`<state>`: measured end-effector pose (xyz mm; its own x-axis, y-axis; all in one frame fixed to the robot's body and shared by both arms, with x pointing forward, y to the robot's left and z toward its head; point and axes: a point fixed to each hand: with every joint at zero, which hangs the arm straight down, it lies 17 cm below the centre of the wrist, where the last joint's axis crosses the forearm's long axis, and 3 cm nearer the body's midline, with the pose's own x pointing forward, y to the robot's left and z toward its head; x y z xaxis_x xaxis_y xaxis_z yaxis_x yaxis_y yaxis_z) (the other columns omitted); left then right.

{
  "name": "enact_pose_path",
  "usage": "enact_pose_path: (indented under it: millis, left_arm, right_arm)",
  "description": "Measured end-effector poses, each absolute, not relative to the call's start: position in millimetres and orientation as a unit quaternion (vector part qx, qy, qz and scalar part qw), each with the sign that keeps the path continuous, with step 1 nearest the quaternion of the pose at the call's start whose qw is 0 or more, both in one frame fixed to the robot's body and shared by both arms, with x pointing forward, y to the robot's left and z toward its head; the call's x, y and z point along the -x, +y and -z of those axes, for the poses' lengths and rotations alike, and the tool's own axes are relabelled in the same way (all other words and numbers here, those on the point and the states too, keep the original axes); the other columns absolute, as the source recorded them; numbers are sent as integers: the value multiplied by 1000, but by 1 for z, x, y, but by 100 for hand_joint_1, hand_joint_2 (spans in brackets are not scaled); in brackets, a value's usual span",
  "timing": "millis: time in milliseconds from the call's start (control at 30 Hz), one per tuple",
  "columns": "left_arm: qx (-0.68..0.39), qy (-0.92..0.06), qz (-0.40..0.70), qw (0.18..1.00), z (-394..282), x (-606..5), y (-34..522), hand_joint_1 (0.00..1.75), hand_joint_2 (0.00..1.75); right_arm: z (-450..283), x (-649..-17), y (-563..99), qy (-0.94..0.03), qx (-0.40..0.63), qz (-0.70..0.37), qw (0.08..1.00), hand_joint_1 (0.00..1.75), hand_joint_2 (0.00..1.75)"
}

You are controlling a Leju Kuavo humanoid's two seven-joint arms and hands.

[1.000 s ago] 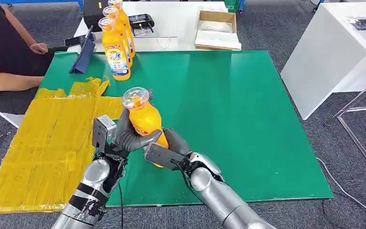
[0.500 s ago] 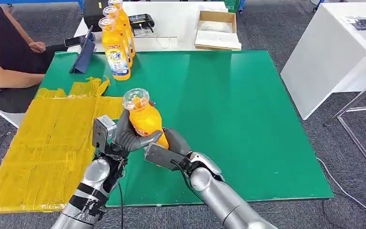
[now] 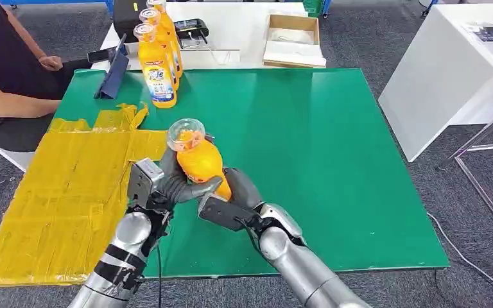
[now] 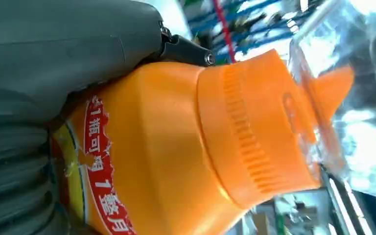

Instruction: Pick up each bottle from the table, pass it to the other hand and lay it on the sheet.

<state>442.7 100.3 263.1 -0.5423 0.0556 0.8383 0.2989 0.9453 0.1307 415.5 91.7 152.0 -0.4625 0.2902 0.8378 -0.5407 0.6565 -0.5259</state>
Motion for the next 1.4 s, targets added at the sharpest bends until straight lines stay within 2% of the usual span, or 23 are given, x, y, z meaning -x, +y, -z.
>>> enact_pose_path:
  millis: [100,233,267,433,533,633,1100,1400]
  left_arm:
    - [-1,-888,163,430,-273,-442,105,175,175]
    - [-68,-896,172,404,-282,-441,115,175,175]
    - [-109,-895,187,390,-283,-441,116,175,175]
    - [-291,-858,269,327,-276,-441,128,175,175]
    - [-421,-799,329,274,-260,-442,138,175,175]
    - [-492,-733,386,267,-228,-454,149,175,175]
    - [-510,-515,575,379,-66,-528,238,175,175]
    - [-520,-458,604,393,-55,-551,291,175,175]
  right_arm:
    - [-163,-421,71,-767,-74,-383,509,0,175]
    - [-175,-432,43,-780,-60,-362,507,0,175]
    - [-178,-434,38,-784,-56,-358,504,0,0]
    - [-189,-441,4,-798,-54,-329,502,0,0]
    - [-197,-444,-15,-807,-50,-317,495,0,0]
    - [-213,-446,-29,-821,-45,-303,482,0,0]
    - [-235,-435,-47,-840,-45,-290,457,0,0]
    - [-234,-433,-44,-839,-50,-293,455,0,0]
